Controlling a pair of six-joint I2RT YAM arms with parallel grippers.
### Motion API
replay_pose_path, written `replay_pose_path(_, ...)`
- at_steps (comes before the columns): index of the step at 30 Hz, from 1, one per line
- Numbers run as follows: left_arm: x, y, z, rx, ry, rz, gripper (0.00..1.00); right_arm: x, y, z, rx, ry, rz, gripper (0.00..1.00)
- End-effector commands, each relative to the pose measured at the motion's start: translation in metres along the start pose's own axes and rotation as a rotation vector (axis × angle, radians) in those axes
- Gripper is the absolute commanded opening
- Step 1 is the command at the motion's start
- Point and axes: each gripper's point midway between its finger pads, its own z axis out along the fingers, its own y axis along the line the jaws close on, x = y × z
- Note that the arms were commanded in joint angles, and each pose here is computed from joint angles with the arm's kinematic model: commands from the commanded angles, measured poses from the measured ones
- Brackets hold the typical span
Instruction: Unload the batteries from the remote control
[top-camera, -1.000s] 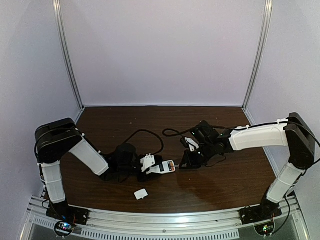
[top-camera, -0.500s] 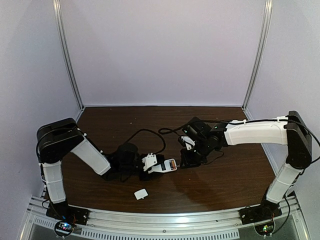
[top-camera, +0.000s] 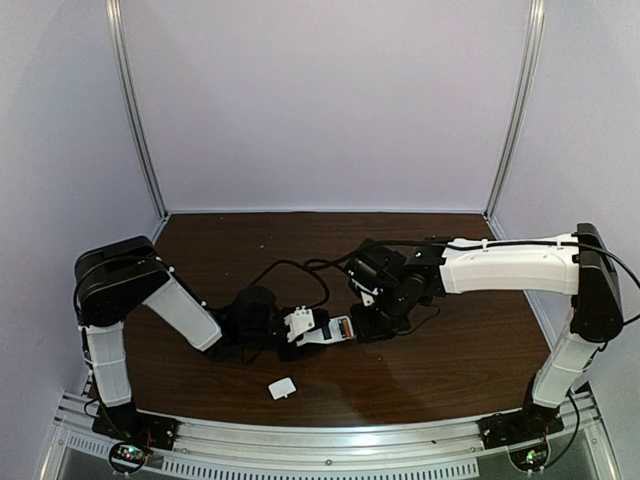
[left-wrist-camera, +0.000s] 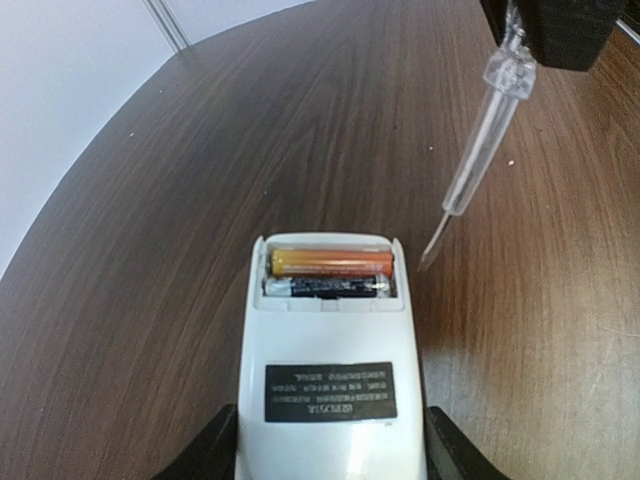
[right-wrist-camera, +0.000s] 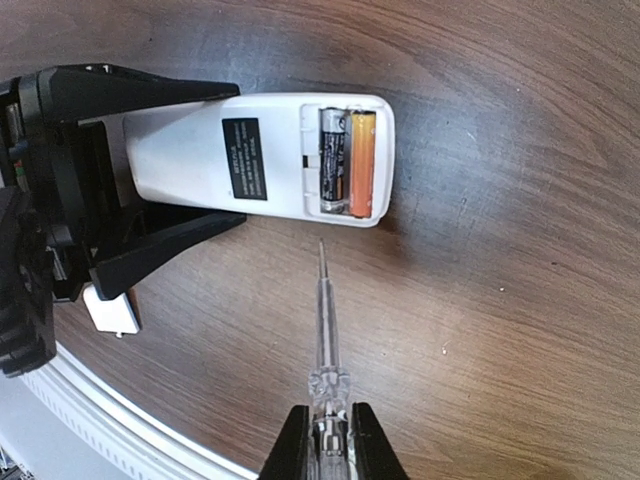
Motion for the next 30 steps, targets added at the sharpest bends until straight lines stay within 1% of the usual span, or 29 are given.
replay_pose_path(1,-0.005,0.006,0.005,-0.025,-0.026,0.020,0.00,0.002,-0.008,0.004,0.082,0.006,0.016,0.00)
replay_pose_path(8,-0.006,0.006,0.005,-0.024,-0.027,0.021,0.00,0.004,-0.006,0.006,0.116,0.007,0.011,0.00)
replay_pose_path(13,-0.008,0.005,0.004,-0.016,-0.031,0.022,0.00,0.005,-0.008,0.017,0.133,0.026,-0.002,0.00)
replay_pose_path(22,-0.009,0.004,0.004,-0.012,-0.036,0.025,0.00,0.003,-0.006,0.026,0.104,0.059,-0.028,0.00)
replay_pose_path(26,-0.009,0.005,0.004,-0.014,-0.036,0.024,0.00,-0.002,-0.013,0.025,0.095,0.052,-0.020,0.00)
replay_pose_path(30,-0.009,0.006,0.004,-0.020,-0.033,0.025,0.00,-0.002,-0.008,0.013,0.066,0.042,-0.025,0.00)
